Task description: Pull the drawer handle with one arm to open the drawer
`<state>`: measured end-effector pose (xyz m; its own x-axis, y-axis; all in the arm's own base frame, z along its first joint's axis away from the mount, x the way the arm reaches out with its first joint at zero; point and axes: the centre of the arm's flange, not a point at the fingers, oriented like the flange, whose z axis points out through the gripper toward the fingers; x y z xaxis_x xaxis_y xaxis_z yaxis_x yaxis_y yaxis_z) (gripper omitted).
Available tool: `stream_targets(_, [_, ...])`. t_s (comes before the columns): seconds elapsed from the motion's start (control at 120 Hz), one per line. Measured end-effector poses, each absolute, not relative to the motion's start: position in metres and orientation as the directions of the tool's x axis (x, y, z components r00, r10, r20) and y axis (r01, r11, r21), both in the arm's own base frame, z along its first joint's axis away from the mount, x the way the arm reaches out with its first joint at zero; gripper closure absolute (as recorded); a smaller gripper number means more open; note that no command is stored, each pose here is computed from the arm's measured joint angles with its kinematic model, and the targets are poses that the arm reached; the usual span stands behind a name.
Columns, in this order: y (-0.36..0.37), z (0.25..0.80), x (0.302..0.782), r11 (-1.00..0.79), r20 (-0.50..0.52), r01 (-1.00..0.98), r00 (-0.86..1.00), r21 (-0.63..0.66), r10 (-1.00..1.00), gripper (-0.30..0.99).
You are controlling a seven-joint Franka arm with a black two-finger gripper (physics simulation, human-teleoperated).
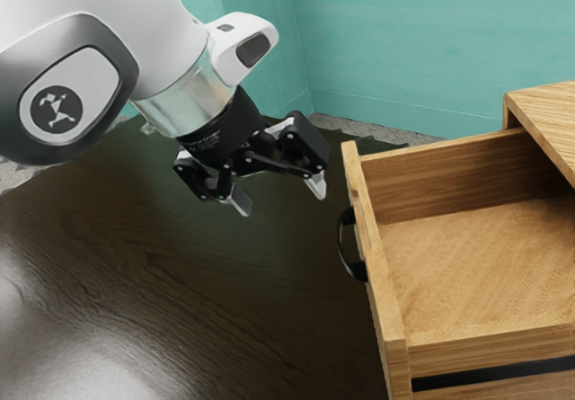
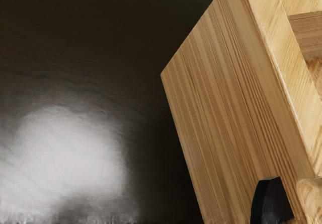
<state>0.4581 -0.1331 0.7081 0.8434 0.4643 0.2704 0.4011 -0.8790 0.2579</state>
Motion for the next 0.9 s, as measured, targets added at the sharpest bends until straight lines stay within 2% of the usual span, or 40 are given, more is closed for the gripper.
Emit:
stream_targets(0.208, [-0.160,0.751,0.431,-0.896,0.246,0.344,0.877,0.280,0.413,0.00])
stream_targets(0.367, [-0.220,0.796,0.386,-0.942,0.271,0.215,0.920,0.260,0.284,0.00])
stream_targets(0.433, [-0.244,0.805,0.383,-0.955,0.271,0.158,0.936,0.250,0.226,0.00])
stream_targets(0.583, [-0.286,0.830,0.370,-0.987,0.358,-0.029,0.933,0.160,0.031,0.00])
stream_targets(0.708, [-0.278,0.819,0.391,-0.991,0.350,-0.100,0.935,0.089,-0.063,0.00])
stream_targets(0.9, [-0.211,0.817,0.422,-0.999,0.316,-0.012,0.949,0.049,0.004,0.00])
